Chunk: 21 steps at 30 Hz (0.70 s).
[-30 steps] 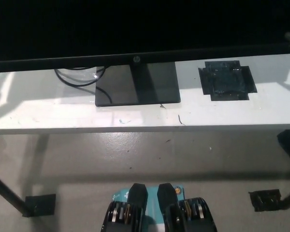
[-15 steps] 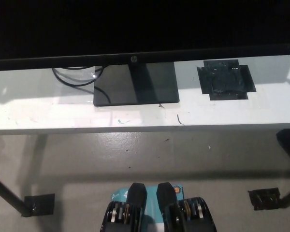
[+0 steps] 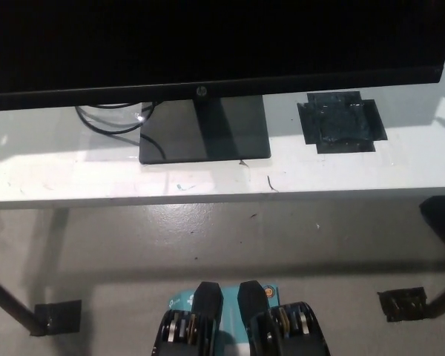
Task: The monitor is placed at the center of the table and the robot uses both its hand to grab the left and right sides of the monitor to tilt the angle of the monitor downwards
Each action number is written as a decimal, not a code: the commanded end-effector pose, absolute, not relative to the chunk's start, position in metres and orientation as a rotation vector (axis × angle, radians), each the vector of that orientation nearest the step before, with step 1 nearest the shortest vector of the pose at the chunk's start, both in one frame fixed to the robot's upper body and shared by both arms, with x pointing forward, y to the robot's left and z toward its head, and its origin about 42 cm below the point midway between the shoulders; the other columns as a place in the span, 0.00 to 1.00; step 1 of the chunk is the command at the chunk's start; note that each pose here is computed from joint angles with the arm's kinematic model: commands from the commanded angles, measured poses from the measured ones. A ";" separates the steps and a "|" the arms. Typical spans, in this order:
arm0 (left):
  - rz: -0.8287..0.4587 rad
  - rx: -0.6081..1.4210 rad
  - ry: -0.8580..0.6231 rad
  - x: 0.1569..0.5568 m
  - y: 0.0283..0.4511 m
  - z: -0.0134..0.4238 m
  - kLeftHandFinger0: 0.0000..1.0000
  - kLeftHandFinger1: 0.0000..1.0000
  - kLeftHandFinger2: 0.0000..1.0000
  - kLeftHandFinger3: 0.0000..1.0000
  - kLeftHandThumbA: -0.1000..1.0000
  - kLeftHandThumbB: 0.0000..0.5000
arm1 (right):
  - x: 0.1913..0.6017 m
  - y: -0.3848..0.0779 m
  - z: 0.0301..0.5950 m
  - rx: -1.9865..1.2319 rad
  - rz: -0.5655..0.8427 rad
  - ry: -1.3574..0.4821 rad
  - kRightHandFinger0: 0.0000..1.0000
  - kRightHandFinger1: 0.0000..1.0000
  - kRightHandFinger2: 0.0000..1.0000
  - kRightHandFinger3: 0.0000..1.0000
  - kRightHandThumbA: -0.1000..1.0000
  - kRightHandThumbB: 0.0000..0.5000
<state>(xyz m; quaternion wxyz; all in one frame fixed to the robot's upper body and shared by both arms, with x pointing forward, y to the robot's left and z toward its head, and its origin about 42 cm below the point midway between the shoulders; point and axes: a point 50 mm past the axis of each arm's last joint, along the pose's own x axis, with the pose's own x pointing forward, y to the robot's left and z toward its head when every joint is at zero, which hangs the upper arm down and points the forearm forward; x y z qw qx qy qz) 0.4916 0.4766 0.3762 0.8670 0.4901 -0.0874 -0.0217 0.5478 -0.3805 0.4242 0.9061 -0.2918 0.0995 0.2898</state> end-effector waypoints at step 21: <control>-0.120 1.141 -0.234 0.492 0.470 0.359 1.00 1.00 1.00 1.00 0.85 0.80 | 0.559 -0.307 0.377 0.005 0.912 -0.090 1.00 1.00 1.00 1.00 1.00 1.00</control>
